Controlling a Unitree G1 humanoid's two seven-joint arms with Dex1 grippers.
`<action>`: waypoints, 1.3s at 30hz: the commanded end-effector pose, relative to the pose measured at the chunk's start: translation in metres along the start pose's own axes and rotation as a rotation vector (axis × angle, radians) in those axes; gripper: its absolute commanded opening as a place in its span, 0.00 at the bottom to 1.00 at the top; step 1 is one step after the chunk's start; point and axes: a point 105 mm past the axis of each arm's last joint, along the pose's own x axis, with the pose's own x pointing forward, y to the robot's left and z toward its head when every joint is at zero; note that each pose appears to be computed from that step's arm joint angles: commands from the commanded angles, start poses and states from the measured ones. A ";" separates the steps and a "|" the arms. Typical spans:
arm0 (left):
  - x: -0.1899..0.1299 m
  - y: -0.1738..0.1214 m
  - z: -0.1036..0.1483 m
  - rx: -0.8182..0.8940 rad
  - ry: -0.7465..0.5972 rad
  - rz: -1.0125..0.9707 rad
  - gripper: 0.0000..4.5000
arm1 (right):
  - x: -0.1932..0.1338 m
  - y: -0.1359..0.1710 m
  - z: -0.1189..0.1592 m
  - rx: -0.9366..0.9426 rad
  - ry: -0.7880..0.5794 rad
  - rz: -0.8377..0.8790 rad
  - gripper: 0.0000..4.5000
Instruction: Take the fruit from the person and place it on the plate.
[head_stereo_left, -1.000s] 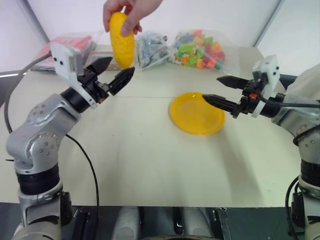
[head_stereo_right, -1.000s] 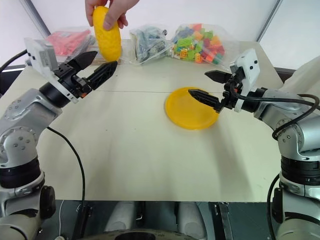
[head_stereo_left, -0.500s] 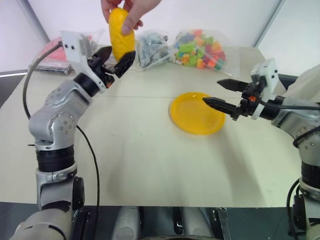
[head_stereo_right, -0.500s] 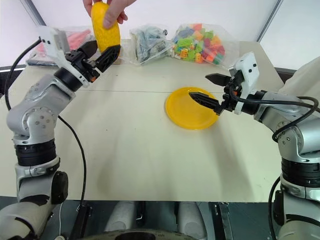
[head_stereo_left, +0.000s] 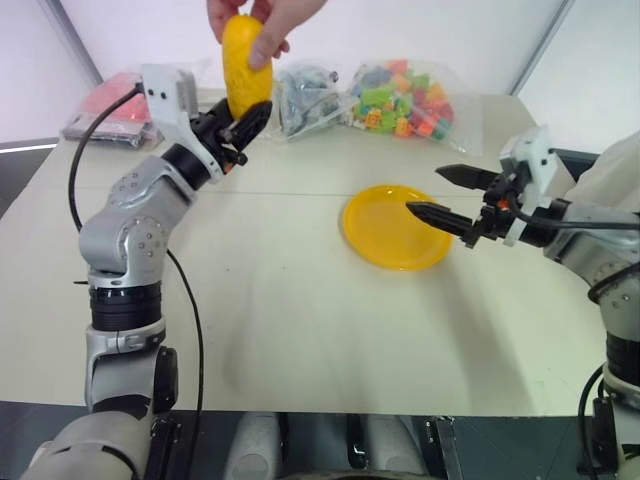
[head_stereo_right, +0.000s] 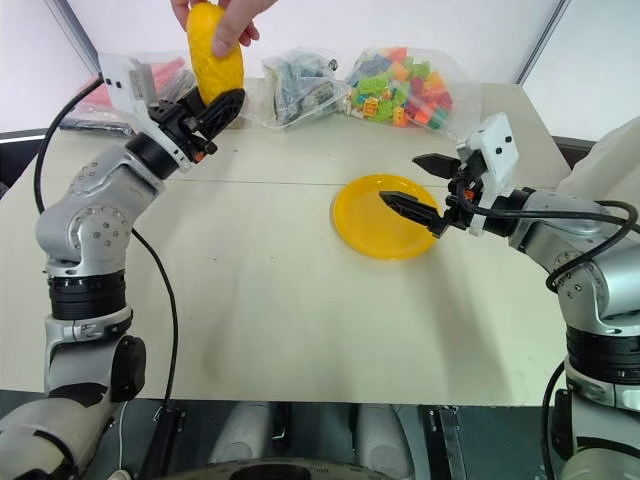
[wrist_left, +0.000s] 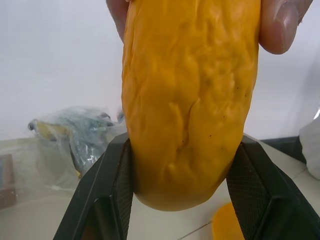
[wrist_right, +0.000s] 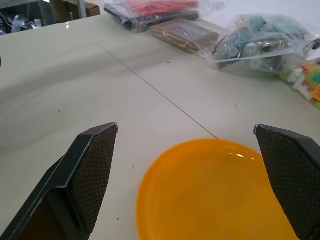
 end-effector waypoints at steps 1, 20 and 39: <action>0.013 -0.014 0.001 0.020 0.023 -0.069 0.46 | -0.013 -0.005 0.009 -0.052 -0.015 -0.041 1.00; 0.098 -0.094 -0.136 0.025 0.534 -0.478 0.46 | -0.055 0.010 -0.008 -0.049 0.012 -0.263 1.00; 0.102 -0.106 -0.132 -0.014 0.471 -0.529 0.99 | -0.052 0.015 -0.009 -0.037 0.004 -0.279 1.00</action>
